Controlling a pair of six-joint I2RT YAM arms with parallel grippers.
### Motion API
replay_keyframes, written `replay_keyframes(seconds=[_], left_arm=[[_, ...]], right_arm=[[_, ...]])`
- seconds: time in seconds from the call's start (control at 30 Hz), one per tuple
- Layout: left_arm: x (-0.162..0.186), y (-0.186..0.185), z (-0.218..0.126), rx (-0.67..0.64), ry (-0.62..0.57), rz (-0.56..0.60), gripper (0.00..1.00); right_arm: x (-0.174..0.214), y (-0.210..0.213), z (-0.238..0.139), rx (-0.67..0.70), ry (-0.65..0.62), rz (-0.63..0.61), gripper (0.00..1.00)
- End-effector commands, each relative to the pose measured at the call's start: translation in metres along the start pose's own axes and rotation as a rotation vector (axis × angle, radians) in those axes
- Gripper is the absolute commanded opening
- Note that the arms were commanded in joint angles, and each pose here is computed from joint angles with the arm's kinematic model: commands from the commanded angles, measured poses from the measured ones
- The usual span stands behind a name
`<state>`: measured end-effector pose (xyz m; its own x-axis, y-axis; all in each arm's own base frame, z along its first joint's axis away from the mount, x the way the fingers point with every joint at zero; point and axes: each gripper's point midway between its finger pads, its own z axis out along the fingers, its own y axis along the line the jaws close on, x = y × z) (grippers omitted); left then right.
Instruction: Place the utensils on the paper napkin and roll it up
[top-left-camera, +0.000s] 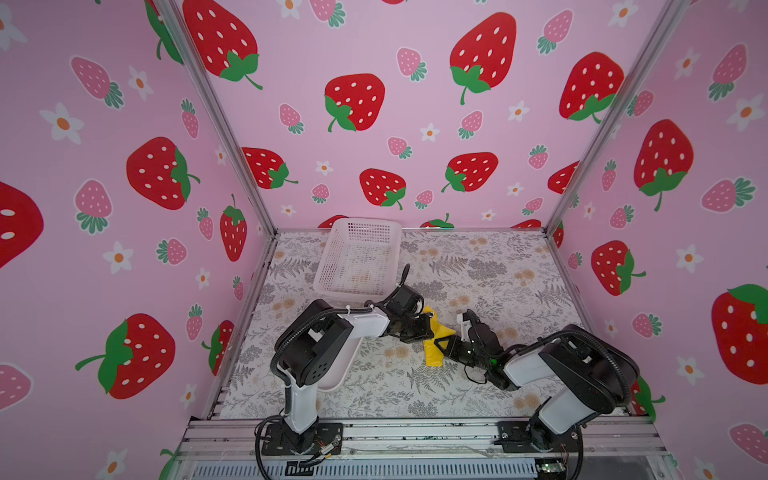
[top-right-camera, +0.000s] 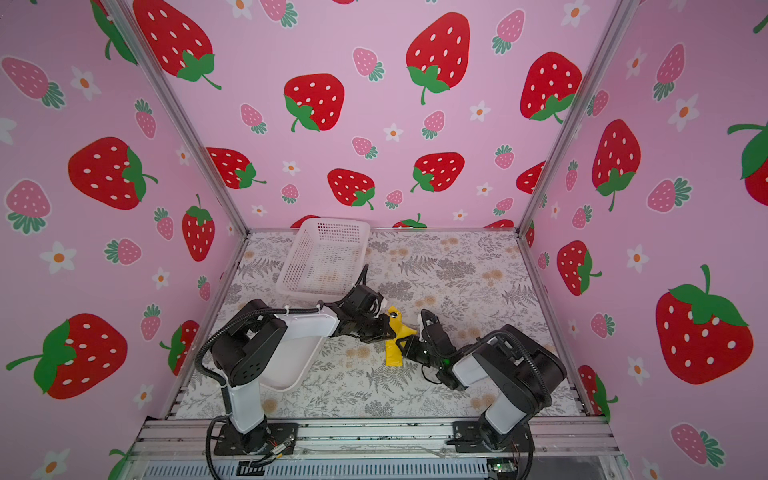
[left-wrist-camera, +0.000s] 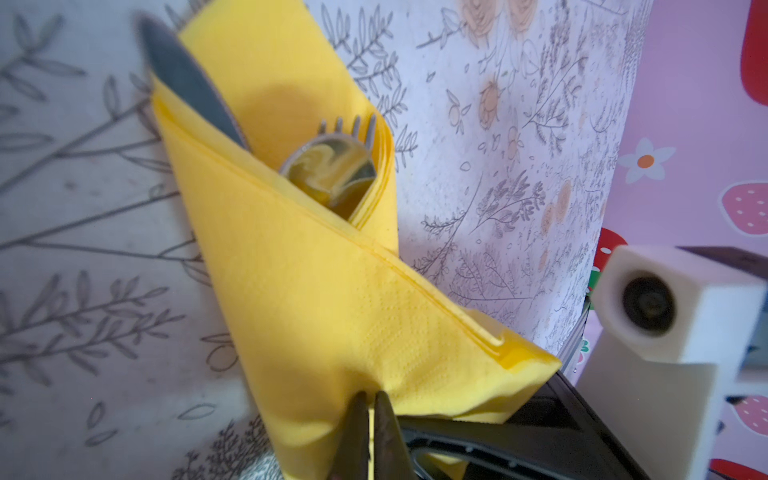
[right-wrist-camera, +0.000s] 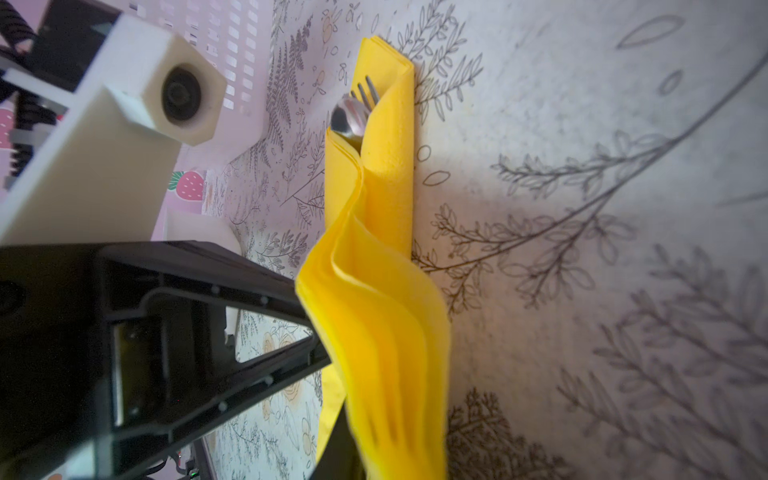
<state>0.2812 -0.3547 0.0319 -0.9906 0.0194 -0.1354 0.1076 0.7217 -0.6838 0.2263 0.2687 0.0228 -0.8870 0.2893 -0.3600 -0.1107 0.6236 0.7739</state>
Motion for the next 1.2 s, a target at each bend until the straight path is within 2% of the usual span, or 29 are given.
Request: replay_keyframes(seconds=[0.0,0.37,0.83,0.9,1.17], left_arm=[[-0.005,-0.013,-0.003,0.023,0.004,0.016,0.1],[0.007,0.001,0.009,-0.007,0.054,-0.015,0.07],[0.011,-0.003,0.013,0.002,0.066,-0.006,0.07],[0.012,-0.001,0.014,-0.001,0.067,-0.008,0.02],[0.014,0.002,0.016,0.005,0.064,-0.021,0.01]], right_arm=[[0.012,-0.02,-0.005,0.059,0.043,0.009,0.14],[0.011,-0.024,-0.008,0.064,0.034,0.029,0.15],[0.012,-0.024,-0.007,0.064,0.044,0.035,0.16],[0.013,-0.023,-0.007,0.061,0.049,0.035,0.17],[0.013,-0.019,-0.003,0.048,0.065,0.029,0.18]])
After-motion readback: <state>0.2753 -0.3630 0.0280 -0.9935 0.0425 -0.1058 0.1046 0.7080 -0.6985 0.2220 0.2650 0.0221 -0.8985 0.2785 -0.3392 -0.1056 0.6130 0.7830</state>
